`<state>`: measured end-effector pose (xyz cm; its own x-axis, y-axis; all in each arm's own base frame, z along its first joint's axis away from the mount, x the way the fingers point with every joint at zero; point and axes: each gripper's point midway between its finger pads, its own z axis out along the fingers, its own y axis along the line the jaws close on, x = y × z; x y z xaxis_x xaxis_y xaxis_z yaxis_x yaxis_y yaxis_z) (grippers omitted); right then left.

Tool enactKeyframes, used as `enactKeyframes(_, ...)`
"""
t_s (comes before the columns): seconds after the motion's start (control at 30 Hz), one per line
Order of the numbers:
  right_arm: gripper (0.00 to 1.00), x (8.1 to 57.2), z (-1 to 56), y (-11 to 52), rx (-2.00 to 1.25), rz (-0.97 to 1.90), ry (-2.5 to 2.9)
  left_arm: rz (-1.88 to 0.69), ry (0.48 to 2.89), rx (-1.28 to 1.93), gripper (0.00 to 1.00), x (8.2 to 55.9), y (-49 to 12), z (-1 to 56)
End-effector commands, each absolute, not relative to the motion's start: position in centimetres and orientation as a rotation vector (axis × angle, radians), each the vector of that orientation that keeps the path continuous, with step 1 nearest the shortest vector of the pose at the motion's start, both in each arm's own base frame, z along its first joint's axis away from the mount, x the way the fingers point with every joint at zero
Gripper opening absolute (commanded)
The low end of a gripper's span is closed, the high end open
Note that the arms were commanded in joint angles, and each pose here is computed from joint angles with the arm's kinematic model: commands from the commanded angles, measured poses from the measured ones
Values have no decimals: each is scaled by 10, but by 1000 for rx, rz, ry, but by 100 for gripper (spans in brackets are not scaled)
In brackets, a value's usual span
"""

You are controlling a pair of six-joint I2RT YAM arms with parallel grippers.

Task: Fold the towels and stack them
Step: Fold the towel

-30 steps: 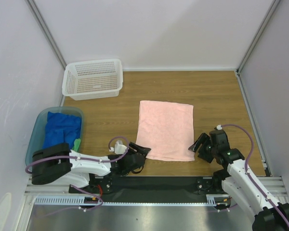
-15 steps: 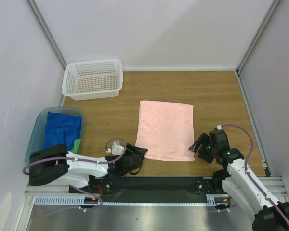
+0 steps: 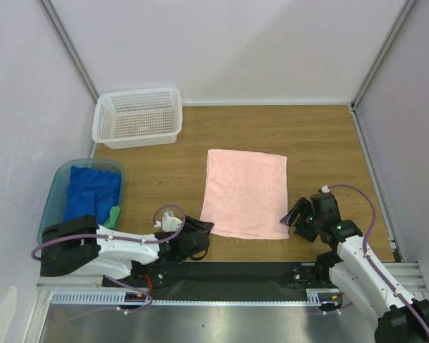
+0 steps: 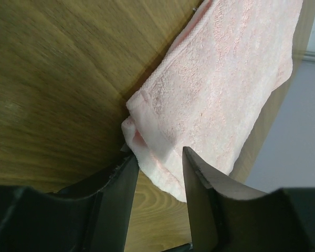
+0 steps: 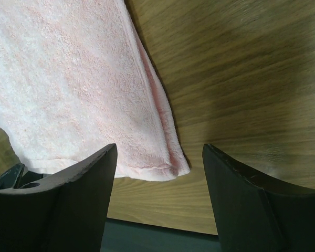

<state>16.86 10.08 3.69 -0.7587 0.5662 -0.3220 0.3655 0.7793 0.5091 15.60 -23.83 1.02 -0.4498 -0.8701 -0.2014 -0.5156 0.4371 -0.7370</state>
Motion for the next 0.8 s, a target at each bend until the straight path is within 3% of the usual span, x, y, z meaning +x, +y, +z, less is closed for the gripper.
enactKeyframes(0.0, 72, 174, 42, 98, 696, 570, 2482, -238, 2001, -1523, 49, 123, -107, -62)
enactKeyframes(0.23, 72, 174, 43, 98, 695, 568, 2482, -209, 1966, -1540, 48, 123, -96, -61)
enactKeyframes(0.77, 72, 170, 41, 100, 700, 581, 2502, -158, 1937, -1509, 31, 126, -90, -57)
